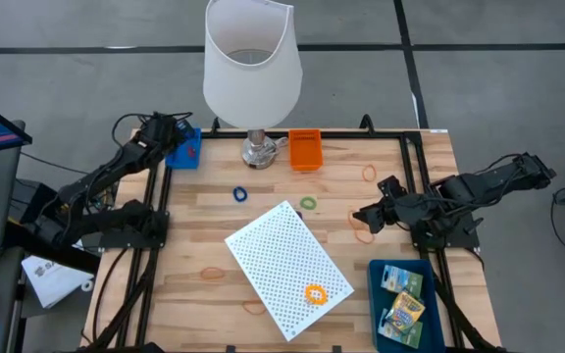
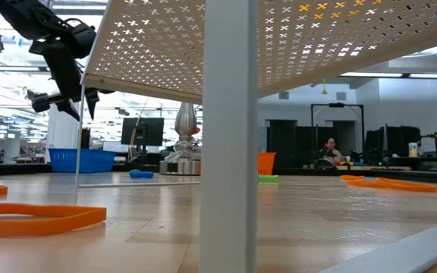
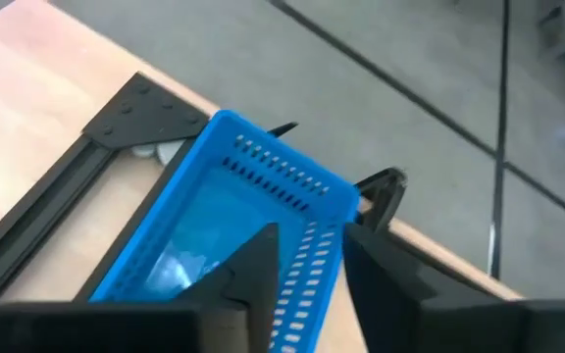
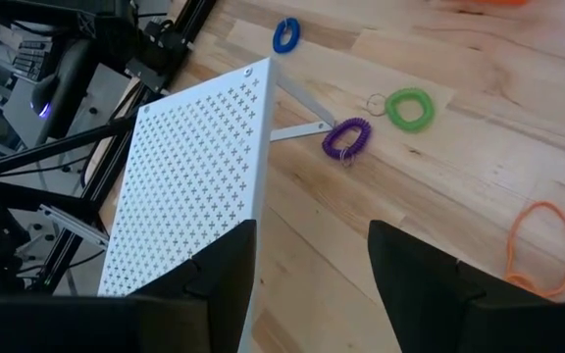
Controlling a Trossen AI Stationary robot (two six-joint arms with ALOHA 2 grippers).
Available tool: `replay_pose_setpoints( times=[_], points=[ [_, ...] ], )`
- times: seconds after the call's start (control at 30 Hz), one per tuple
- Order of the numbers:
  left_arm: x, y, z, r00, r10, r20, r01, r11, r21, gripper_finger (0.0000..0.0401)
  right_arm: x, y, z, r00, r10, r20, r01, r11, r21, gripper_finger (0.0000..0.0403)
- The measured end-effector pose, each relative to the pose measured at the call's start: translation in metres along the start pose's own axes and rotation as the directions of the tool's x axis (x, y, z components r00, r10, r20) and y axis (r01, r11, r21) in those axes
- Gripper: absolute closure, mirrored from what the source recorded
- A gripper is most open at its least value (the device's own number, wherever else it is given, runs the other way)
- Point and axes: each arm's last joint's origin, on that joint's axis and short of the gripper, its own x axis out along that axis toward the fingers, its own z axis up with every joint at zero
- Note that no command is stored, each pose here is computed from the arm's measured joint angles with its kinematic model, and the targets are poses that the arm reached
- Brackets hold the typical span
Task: Pick & Place Office Desk Supplies
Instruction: Put the blue spring keychain into the blue bin
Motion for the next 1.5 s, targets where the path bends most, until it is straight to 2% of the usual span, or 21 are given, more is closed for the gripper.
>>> replay_pose_setpoints(
  times=[0.13,0.27,0.37,0.4,0.47,0.53,0.6,0.67,0.8,0.87,0.9,0.97,1.03,1.17,1.3,1.5],
  points=[
    [-0.001,-0.001,-0.002,1.000,-0.006,-0.006,0.006,1.000,0.011,0.0251,0.000,0.000,0.000,1.000,0.000,0.000,0.000,1.000,0.000,0.0209],
    [-0.010,-0.005,-0.005,0.995,-0.084,-0.052,0.087,0.994,0.061,0.0242,0.000,0.000,0.000,1.000,0.001,0.000,-0.001,1.000,0.007,0.0209],
    [-0.023,-0.007,-0.012,0.973,-0.173,-0.149,0.205,0.951,0.233,0.0248,0.000,0.000,-0.001,1.000,0.003,-0.003,-0.003,1.000,0.021,0.0209],
    [-0.028,-0.007,-0.016,0.960,-0.195,-0.202,0.251,0.917,0.311,0.0251,-0.001,0.001,-0.001,1.000,0.006,-0.006,-0.006,1.000,0.025,0.0209],
    [-0.037,-0.007,-0.025,0.910,-0.254,-0.329,0.385,0.812,0.438,0.0257,-0.001,0.001,-0.002,1.000,0.010,-0.011,-0.009,1.000,0.024,0.0209],
    [-0.047,-0.009,-0.034,0.856,-0.293,-0.426,0.492,0.716,0.495,0.0260,-0.001,0.001,-0.003,1.000,0.012,-0.013,-0.012,1.000,0.022,0.0209],
    [-0.052,-0.012,-0.044,0.828,-0.296,-0.477,0.541,0.646,0.538,0.0260,-0.001,0.001,-0.003,1.000,0.012,-0.013,-0.012,1.000,0.029,0.0209],
    [-0.054,-0.017,-0.052,0.803,-0.303,-0.513,0.587,0.550,0.594,0.0254,-0.001,0.001,-0.003,1.000,0.012,-0.013,-0.011,0.999,0.031,0.0209],
    [-0.053,-0.026,-0.081,0.700,-0.228,-0.677,0.712,0.305,0.633,0.0230,-0.001,0.002,-0.003,1.000,0.017,-0.018,-0.016,0.999,0.042,0.0209],
    [-0.051,-0.029,-0.097,0.670,-0.172,-0.723,0.742,0.199,0.640,0.0215,-0.001,0.002,-0.003,0.999,0.021,-0.024,-0.020,0.999,0.045,0.0209],
    [-0.050,-0.030,-0.104,0.661,-0.145,-0.736,0.750,0.153,0.643,0.0209,-0.001,0.002,-0.003,0.999,0.022,-0.025,-0.021,0.999,0.051,0.0209],
    [-0.046,-0.034,-0.116,0.668,-0.113,-0.735,0.744,0.100,0.661,0.0197,-0.001,0.002,-0.003,0.999,0.022,-0.025,-0.021,0.998,0.058,0.0209],
    [-0.041,-0.039,-0.125,0.671,-0.107,-0.734,0.742,0.084,0.666,0.0189,-0.001,0.002,-0.003,0.999,0.022,-0.025,-0.021,0.998,0.059,0.0209],
    [-0.030,-0.047,-0.141,0.689,-0.111,-0.716,0.724,0.091,0.683,0.0188,-0.001,0.002,-0.003,1.000,0.018,-0.013,-0.017,0.998,0.067,0.0209],
    [-0.018,-0.052,-0.154,0.712,-0.101,-0.695,0.702,0.088,0.707,0.0202,-0.001,0.002,-0.003,1.000,0.017,-0.010,-0.016,0.998,0.067,0.0209],
    [-0.005,-0.055,-0.164,0.771,-0.092,-0.630,0.636,0.095,0.766,0.0229,-0.001,0.002,-0.003,1.000,0.017,-0.010,-0.016,0.997,0.074,0.0209]
  ],
)
